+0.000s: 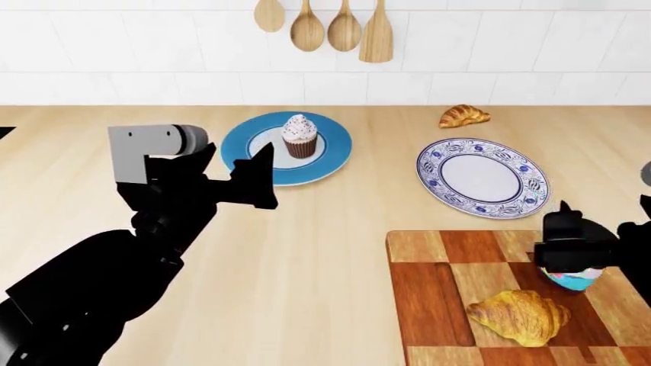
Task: From the different types of pastries on the counter, select a croissant and place it on the cutting board. Then retrieve a jar of jam from the cabinet and place it alongside the croissant on the cutting board.
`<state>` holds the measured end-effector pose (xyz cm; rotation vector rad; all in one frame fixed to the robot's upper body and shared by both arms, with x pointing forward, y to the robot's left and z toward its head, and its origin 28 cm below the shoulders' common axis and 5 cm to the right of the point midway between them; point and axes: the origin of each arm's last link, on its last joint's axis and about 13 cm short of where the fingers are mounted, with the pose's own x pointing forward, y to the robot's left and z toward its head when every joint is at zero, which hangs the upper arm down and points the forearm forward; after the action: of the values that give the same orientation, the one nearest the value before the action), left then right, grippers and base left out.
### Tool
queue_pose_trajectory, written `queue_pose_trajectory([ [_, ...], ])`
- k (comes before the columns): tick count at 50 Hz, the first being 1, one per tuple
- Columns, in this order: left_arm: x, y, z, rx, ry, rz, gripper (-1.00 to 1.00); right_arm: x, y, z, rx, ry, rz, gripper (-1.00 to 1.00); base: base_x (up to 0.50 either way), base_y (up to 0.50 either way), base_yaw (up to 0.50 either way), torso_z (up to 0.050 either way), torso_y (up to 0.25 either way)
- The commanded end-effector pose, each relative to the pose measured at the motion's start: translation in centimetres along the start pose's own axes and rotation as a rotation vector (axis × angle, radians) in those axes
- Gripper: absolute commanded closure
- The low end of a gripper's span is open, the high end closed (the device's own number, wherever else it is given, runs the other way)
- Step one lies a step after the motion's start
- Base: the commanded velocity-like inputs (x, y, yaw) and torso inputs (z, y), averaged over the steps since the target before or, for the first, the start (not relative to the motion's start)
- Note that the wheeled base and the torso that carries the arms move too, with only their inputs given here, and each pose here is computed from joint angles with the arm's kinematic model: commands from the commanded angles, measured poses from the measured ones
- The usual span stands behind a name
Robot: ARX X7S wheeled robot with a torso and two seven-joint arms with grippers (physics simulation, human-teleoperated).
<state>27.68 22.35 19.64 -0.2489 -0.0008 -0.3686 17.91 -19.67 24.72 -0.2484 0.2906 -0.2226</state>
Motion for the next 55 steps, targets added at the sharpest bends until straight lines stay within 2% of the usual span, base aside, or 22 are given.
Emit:
queue_pose_trajectory([
  [1, -0.1, -0.1, 0.1, 0.002, -0.001, -0.002, -1.00, -0.3, -0.1, 0.1, -0.014, -0.010, 0.003, -1.00, 0.00, 0.00, 0.00, 0.000, 0.000],
  [20, -0.4, -0.3, 0.7, 0.007, -0.024, -0.003, -1.00, -0.8, -0.1, 1.3, -0.003, -0.058, 0.014, -1.00, 0.00, 0.00, 0.00, 0.000, 0.000],
  [29, -2.1, -0.9, 3.1, 0.023, -0.128, -0.004, -1.00, -2.4, -0.8, 3.2, 0.063, -0.181, -0.016, -1.00, 0.00, 0.00, 0.00, 0.000, 0.000],
  [36, -4.4, -1.4, 5.3, 0.088, -0.248, 0.006, -1.00, -3.6, -1.6, 4.6, 0.096, -0.313, -0.107, -1.00, 0.00, 0.00, 0.00, 0.000, 0.000],
  [42, -6.4, -1.7, 7.2, 0.107, -0.338, 0.025, -1.00, -3.5, -0.9, 5.2, 0.118, -0.425, -0.156, -1.00, 0.00, 0.00, 0.00, 0.000, 0.000],
  [50, -8.7, -2.3, 8.6, 0.106, -0.420, 0.018, -1.00, -2.4, 1.1, 5.8, 0.180, -0.533, -0.130, -1.00, 0.00, 0.00, 0.00, 0.000, 0.000],
  [52, -10.3, -2.6, 8.6, 0.105, -0.479, 0.038, -1.00, -2.5, 2.1, 4.6, 0.171, -0.633, -0.132, -1.00, 0.00, 0.00, 0.00, 0.000, 0.000],
  [55, -11.4, -2.8, 8.4, 0.101, -0.515, 0.045, -1.00, -2.8, 2.8, 3.7, 0.165, -0.719, -0.137, -1.00, 0.00, 0.00, 0.00, 0.000, 0.000],
])
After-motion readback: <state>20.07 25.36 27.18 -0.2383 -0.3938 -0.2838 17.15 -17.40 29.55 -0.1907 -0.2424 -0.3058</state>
